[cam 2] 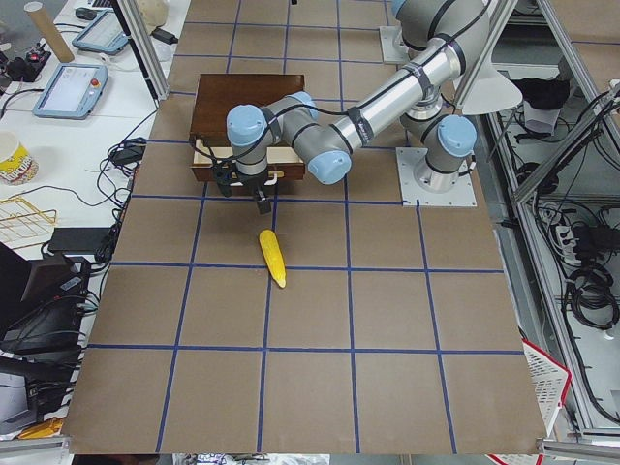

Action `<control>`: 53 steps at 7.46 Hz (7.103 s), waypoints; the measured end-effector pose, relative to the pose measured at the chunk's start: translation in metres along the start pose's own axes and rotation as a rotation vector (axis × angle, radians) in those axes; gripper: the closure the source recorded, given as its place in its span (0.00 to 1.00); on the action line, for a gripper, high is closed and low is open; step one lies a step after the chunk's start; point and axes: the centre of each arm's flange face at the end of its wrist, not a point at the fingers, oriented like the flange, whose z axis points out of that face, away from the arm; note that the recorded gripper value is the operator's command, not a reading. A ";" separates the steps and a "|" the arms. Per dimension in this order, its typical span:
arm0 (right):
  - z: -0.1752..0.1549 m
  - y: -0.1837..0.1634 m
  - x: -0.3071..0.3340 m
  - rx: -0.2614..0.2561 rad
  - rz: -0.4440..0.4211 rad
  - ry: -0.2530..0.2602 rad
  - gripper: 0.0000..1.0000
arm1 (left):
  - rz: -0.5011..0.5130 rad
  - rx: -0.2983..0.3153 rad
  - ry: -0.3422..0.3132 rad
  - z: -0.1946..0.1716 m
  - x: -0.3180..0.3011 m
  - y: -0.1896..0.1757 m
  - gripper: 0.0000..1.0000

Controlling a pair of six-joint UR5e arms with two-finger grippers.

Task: Open drawer and put corn inside
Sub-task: 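Release the handle and move the left gripper above the corn, then lower the left gripper and grasp the yellow corn cob, then lift the corn with the left gripper away from the table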

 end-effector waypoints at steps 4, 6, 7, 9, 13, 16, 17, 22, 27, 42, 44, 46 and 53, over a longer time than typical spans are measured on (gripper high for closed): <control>0.000 0.000 0.000 0.001 0.001 0.000 0.00 | -0.115 0.001 -0.029 0.001 -0.012 0.002 0.00; 0.000 0.000 0.000 0.000 0.001 0.000 0.00 | -0.244 0.005 -0.031 0.002 -0.025 0.001 0.00; 0.000 0.000 0.000 0.000 0.001 0.000 0.00 | -0.308 0.020 -0.031 0.002 -0.034 -0.001 0.00; 0.000 0.000 0.000 0.000 0.001 0.000 0.00 | -0.481 0.045 -0.032 0.009 -0.057 -0.002 0.00; 0.000 0.000 0.000 0.000 0.001 0.000 0.00 | -0.848 0.054 -0.070 0.019 -0.079 -0.006 0.00; 0.000 0.000 0.000 0.000 0.001 0.000 0.00 | -1.088 0.073 -0.067 0.029 -0.087 -0.015 0.00; 0.000 0.000 0.000 0.000 0.001 0.000 0.00 | -1.158 0.067 -0.066 0.038 -0.088 -0.018 0.00; 0.000 0.000 0.000 0.000 0.001 0.000 0.00 | -1.339 0.036 -0.071 0.089 -0.089 -0.014 0.00; 0.000 0.000 0.000 0.000 0.001 0.000 0.00 | -1.361 0.066 -0.055 0.125 -0.091 -0.016 0.05; 0.000 0.000 0.000 0.000 0.001 0.000 0.00 | -1.379 0.033 0.046 0.113 -0.083 -0.018 1.00; 0.000 0.000 0.000 0.000 0.001 0.000 0.00 | -1.377 0.049 0.055 0.075 -0.080 -0.017 1.00; 0.000 0.000 0.000 0.000 0.001 0.000 0.00 | -1.364 0.037 0.063 0.023 -0.075 -0.019 1.00; 0.000 0.000 0.000 0.000 0.001 0.000 0.00 | -0.919 0.047 0.049 -0.086 -0.052 -0.010 1.00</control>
